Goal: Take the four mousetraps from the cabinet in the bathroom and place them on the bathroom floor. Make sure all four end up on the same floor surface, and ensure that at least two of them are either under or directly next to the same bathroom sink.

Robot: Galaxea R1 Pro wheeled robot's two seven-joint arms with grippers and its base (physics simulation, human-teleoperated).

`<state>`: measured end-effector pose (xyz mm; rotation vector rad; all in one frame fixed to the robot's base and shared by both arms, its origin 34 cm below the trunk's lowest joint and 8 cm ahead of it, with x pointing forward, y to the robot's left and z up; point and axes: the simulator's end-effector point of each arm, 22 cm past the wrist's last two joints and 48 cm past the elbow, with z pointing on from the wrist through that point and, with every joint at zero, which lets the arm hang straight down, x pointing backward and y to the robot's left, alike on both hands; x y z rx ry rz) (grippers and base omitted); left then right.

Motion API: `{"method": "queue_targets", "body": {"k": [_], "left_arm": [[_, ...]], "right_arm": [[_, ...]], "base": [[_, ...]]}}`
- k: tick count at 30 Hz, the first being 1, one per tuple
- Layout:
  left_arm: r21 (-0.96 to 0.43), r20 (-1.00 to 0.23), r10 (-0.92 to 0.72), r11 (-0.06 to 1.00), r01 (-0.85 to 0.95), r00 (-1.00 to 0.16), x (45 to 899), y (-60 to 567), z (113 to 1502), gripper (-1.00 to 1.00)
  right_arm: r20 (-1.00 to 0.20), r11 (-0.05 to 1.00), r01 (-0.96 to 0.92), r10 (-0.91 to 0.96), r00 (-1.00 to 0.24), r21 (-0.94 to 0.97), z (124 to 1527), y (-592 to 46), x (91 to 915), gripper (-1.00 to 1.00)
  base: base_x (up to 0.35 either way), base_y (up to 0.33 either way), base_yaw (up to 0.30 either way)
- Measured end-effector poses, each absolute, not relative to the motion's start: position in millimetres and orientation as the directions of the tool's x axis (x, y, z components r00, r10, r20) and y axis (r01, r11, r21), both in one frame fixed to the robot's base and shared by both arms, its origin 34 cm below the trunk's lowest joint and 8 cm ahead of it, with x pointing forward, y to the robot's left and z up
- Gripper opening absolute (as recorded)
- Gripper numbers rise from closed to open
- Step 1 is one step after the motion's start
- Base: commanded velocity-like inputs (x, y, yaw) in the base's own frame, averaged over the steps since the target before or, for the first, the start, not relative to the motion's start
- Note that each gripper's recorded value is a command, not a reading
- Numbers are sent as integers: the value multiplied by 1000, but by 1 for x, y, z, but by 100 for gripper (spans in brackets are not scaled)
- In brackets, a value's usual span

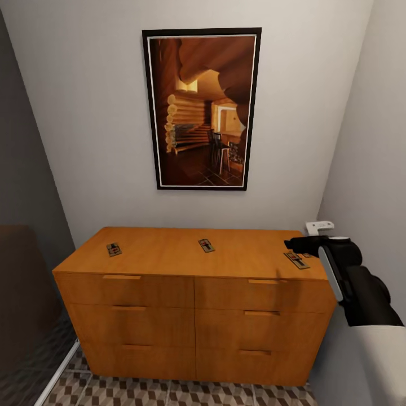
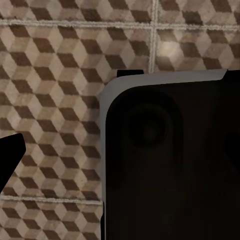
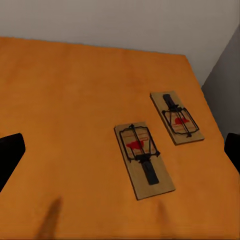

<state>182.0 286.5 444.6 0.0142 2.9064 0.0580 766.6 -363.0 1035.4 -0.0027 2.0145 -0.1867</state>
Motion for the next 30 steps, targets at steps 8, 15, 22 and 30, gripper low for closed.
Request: {"method": "queue_targets", "body": {"k": [8, 15, 22, 30], "left_arm": [[40, -232, 14, 999, 5, -973, 182, 287, 445, 100], [40, -232, 14, 999, 5, -973, 182, 287, 445, 100], [40, -232, 14, 999, 5, -973, 182, 287, 445, 100], [40, -228, 14, 999, 5, -974, 180, 287, 444, 100]], "right_arm": [[-867, 988, 79, -78, -493, -133, 1009, -375, 767, 100], [-850, 988, 81, -71, -523, -132, 988, -383, 769, 100], [-845, 988, 80, -69, -530, -131, 983, -384, 769, 100], [-844, 988, 80, -69, -532, -131, 982, -384, 769, 100]], "base": [[0, 0, 0], [0, 0, 0], [0, 0, 0], [0, 0, 0]]}}
